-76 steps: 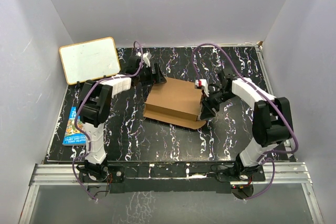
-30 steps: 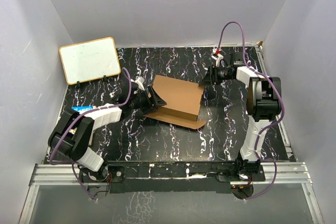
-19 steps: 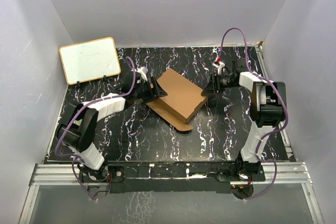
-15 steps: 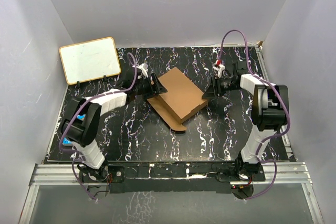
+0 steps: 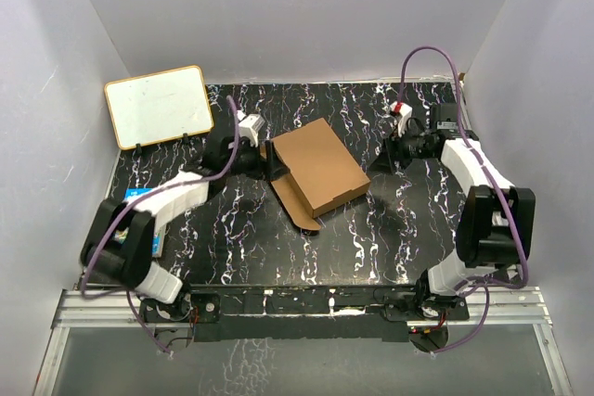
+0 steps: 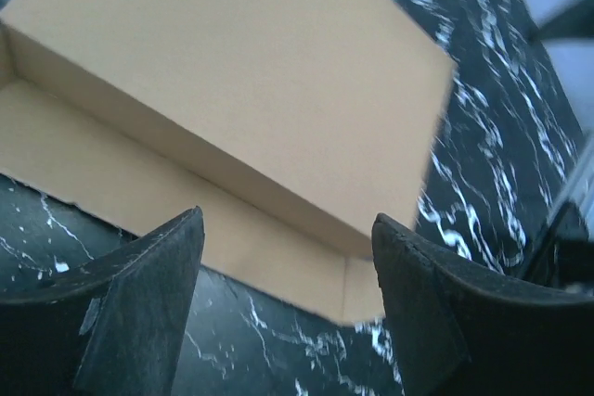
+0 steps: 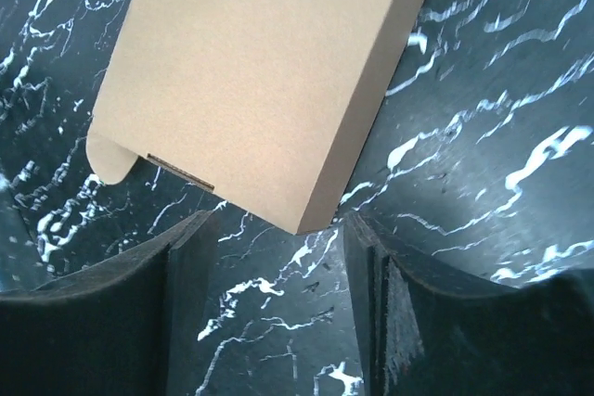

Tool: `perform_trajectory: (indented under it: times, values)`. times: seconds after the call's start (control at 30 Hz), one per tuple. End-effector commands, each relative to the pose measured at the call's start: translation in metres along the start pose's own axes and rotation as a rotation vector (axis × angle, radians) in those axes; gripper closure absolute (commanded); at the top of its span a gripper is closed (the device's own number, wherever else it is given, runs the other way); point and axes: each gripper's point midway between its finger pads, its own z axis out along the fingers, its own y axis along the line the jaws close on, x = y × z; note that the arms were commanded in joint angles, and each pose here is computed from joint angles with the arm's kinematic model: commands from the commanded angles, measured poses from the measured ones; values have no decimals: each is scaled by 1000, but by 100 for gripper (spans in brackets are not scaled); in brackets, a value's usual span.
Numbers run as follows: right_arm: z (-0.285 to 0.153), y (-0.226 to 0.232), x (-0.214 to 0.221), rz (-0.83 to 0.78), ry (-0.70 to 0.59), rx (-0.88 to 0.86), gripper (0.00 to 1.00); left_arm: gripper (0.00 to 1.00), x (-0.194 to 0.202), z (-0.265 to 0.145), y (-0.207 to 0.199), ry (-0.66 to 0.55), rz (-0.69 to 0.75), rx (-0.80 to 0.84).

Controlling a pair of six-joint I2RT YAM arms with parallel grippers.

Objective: Fold the paper box

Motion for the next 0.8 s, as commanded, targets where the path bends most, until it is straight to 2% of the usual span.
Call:
perform_trajectory:
  times: [0.0,0.07,0.17,0.2,0.3,0.47,0.6,0.77]
  values:
    - [-19,29,-26,-334,-90,-67,36,29,-5,-61,-65,-201,430,281]
    - [-22,54,-31,-484,-154,-171,27,27,6,-85,-87,-297,567,374]
    - [-21,86,-23,-762,-266,-294,2,23,29,-109,-110,-397,726,455]
    - [-20,93,-20,-827,-302,-315,1,22,38,-114,-115,-415,768,469]
    - [-8,105,-10,-925,-337,-362,1,22,66,-114,-124,-406,877,468]
    - [16,99,18,-1020,-251,-365,1,26,107,-91,-128,-286,973,429]
    - [21,97,33,-1032,-246,-328,1,38,125,-62,-123,-189,972,418]
    - [23,89,38,-1042,-221,-293,8,49,129,-33,-123,-150,988,406]
